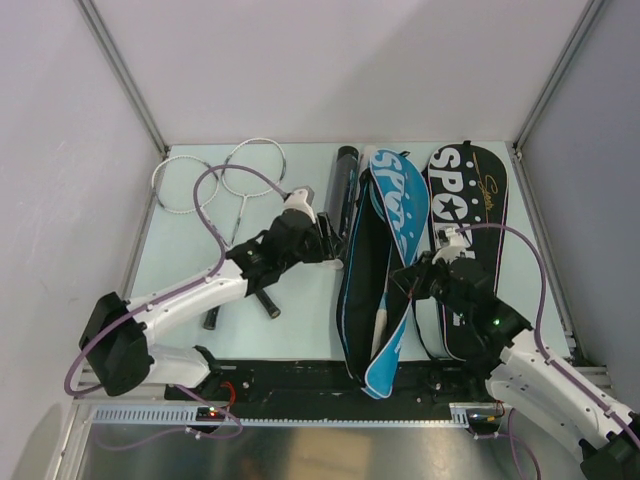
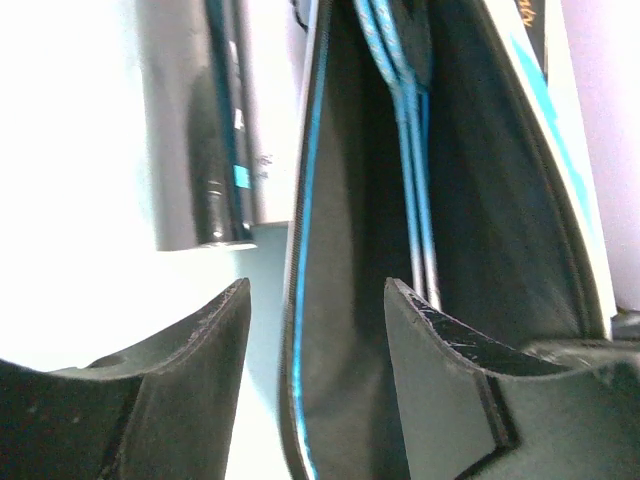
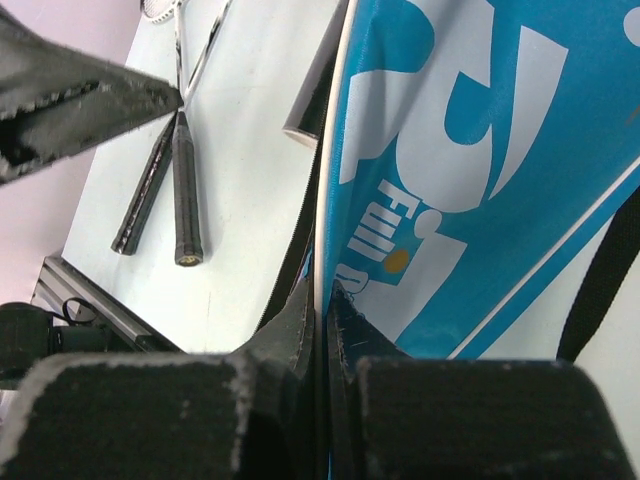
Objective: Pack up the badminton gear
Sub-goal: Place the racket in the racket bag, then adjust the racket bag at the center of the board.
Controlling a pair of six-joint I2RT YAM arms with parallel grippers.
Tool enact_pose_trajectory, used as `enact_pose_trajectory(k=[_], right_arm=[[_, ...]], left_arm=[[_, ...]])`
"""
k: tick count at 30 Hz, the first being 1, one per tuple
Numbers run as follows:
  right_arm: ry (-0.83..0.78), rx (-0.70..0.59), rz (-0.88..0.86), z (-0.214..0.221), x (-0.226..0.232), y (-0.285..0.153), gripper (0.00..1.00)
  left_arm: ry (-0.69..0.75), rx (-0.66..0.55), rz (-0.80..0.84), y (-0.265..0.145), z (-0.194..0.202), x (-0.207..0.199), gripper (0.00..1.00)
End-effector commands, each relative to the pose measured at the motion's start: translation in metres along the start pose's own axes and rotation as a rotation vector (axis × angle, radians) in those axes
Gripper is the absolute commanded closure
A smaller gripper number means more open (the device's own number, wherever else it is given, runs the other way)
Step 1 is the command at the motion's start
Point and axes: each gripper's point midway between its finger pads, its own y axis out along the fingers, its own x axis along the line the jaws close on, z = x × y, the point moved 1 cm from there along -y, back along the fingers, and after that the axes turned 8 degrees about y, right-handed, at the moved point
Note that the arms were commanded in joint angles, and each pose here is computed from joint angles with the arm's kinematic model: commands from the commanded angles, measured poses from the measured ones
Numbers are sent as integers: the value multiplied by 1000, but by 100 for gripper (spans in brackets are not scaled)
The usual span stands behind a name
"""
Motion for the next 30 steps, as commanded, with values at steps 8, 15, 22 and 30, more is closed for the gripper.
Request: enact_pose_trajectory(k=[8, 15, 22, 30], right_arm=[[-26, -77, -117, -15, 20, -17, 100], [-21, -80, -129, -16, 22, -20, 100], [-21, -83, -130, -16, 22, -22, 100], [-27, -80, -109, -15, 17, -21, 100]], left_arm=[[155, 70, 41, 40, -16, 1, 40], [166, 118, 83, 80, -5, -5, 40], [146, 172, 101, 114, 9, -5, 45], [110, 147, 141, 110, -3, -16, 95]])
